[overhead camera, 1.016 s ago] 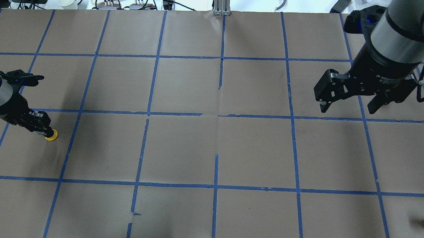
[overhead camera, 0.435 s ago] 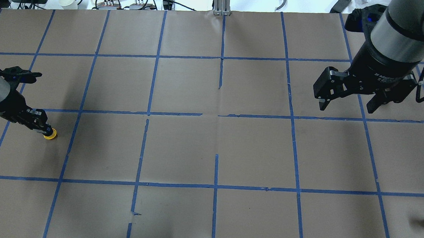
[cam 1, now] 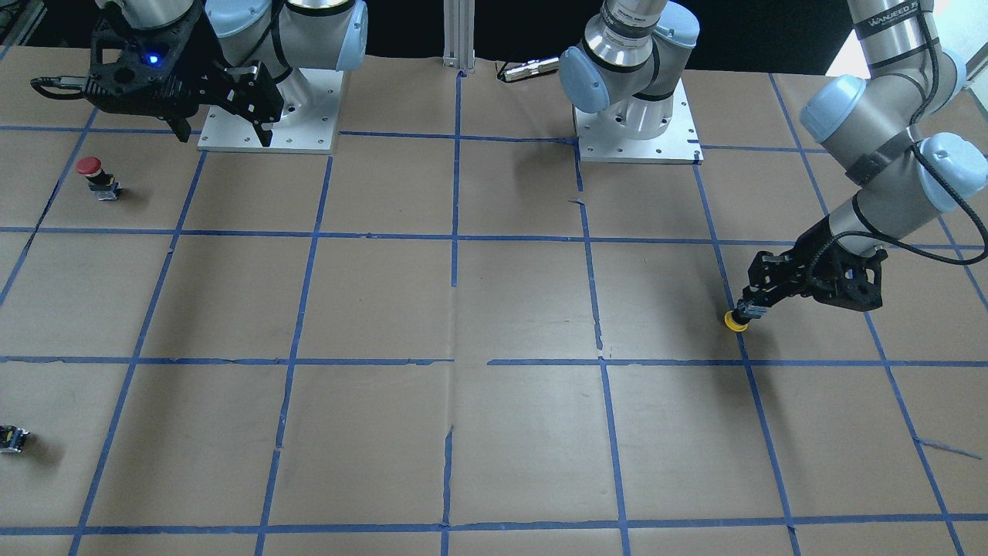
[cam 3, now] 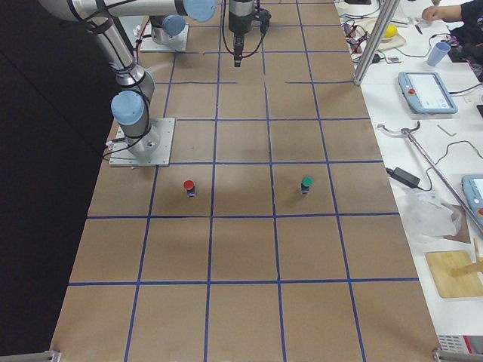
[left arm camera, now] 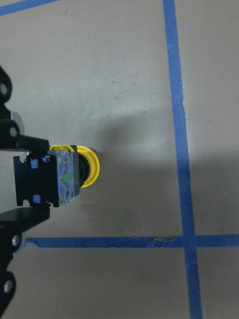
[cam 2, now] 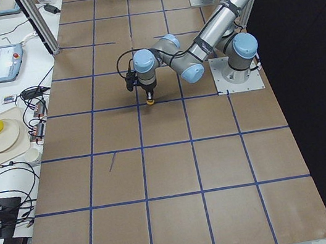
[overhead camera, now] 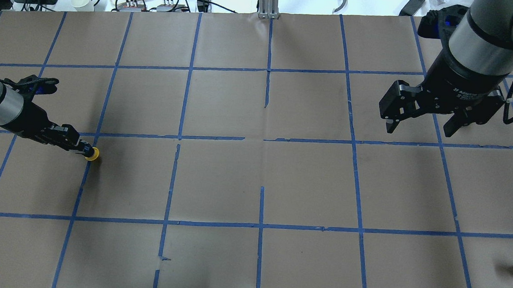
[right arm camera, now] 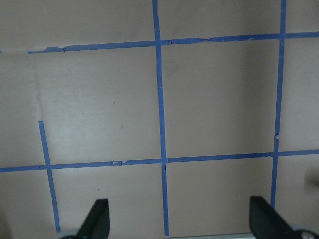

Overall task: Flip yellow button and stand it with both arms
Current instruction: 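Carry the button toward the table center while the right gripper approaches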

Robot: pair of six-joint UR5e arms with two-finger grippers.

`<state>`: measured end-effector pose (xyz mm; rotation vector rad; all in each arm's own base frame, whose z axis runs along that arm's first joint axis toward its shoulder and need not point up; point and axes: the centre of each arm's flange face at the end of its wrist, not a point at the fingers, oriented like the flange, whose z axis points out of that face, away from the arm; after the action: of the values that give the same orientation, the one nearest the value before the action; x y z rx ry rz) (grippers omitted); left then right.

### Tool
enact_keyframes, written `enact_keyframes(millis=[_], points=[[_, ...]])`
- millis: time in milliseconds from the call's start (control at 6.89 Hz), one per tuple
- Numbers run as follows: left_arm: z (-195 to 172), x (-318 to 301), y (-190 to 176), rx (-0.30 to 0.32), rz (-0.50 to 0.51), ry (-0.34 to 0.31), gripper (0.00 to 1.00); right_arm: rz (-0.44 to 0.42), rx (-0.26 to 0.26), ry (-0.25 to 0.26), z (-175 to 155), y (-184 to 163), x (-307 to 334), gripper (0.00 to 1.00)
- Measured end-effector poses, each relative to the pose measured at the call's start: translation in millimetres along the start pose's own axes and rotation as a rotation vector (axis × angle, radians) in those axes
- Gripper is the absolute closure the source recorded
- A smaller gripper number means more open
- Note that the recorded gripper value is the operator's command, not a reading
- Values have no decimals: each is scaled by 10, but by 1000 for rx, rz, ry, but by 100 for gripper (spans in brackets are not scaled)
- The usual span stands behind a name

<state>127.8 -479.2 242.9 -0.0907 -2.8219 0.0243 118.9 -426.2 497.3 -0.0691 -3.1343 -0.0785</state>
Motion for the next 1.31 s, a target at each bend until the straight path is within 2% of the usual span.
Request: enact_keyframes(millis=[290, 435, 581, 726, 1161, 1306], points=[[238, 496, -81, 69, -57, 401, 90, 11, 16, -43, -9, -30, -44, 0], [384, 948, -157, 95, -49, 569, 90, 50, 17, -76, -16, -41, -71, 0], [521, 1399, -202, 123, -39, 719, 97, 118, 15, -128, -30, -53, -108, 0], [629, 1773, -198, 155, -35, 852, 97, 201, 5, -216, -55, -77, -138, 0], [720, 2825, -67, 261, -18, 1218, 98, 437, -55, -575, -135, -277, 50, 0], [701, 3107, -30, 286, -13, 1318, 98, 486, -90, -644, -85, -370, 62, 0]])
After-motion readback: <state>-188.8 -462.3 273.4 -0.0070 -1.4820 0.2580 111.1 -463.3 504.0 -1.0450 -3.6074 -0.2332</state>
